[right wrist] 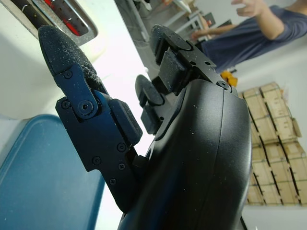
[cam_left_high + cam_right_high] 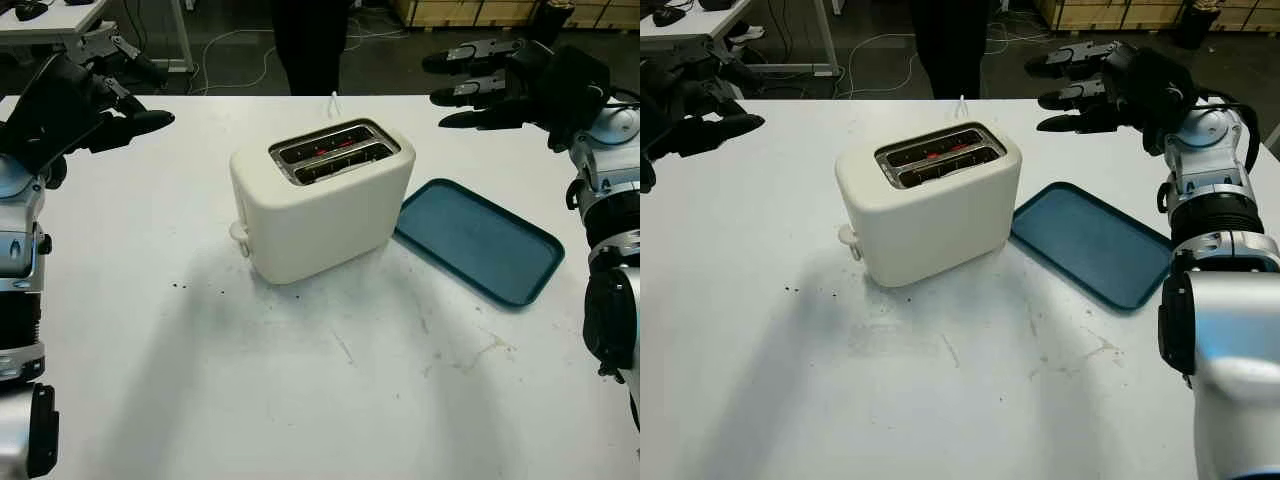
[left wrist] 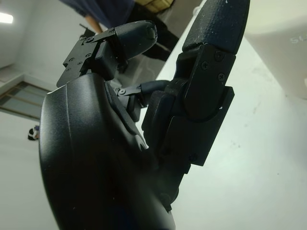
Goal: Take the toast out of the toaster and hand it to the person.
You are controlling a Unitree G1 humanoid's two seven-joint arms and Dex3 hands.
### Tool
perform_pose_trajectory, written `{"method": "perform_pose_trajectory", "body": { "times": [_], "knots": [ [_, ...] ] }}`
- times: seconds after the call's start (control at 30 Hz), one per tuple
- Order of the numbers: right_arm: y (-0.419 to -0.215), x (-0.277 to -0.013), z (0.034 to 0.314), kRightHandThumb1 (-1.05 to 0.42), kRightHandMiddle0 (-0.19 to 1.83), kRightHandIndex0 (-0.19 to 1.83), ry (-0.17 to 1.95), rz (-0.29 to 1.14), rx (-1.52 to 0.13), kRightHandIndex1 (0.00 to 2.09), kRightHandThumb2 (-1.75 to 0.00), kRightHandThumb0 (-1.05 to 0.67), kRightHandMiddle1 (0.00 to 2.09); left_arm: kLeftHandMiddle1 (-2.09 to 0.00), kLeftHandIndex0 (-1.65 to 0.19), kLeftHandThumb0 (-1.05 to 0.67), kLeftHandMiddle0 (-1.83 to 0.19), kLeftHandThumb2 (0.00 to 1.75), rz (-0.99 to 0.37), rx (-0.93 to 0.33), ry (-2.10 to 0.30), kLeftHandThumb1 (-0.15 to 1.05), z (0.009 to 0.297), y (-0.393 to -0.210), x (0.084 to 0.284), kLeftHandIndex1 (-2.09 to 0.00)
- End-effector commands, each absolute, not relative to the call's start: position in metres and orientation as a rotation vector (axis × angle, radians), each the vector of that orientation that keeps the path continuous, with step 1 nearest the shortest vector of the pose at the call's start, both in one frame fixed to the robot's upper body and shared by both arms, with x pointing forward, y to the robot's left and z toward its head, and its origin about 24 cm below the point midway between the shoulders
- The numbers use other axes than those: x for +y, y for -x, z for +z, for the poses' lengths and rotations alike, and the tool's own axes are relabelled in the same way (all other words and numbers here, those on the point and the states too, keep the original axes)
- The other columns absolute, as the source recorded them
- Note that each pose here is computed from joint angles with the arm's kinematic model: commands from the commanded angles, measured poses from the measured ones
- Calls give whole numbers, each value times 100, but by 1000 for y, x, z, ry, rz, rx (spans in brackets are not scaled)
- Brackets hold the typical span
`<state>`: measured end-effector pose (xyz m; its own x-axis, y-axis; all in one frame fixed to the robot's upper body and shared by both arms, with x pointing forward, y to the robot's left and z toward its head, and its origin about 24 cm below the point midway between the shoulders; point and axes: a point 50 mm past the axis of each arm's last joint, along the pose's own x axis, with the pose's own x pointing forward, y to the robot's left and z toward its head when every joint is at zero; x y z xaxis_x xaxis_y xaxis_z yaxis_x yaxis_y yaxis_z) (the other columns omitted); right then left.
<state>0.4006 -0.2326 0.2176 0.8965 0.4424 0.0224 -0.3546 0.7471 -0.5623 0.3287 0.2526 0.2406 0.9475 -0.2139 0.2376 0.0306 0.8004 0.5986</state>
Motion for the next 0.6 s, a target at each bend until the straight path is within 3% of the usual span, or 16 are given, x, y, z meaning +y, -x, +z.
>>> {"method": "perform_pose_trajectory", "body": {
  "times": [0.0,0.57],
  "knots": [
    [-400,-237,216,-68,62,65,564,425,-149,5,0,-73,1,-156,-21,-105,-29,0,-133,-290,-615,87,237,-328,252,-145],
    [-400,-235,217,-68,63,63,582,421,-154,10,0,-69,1,-158,-16,-105,-22,0,-142,-292,-618,86,240,-325,248,-143]
  ]
}}
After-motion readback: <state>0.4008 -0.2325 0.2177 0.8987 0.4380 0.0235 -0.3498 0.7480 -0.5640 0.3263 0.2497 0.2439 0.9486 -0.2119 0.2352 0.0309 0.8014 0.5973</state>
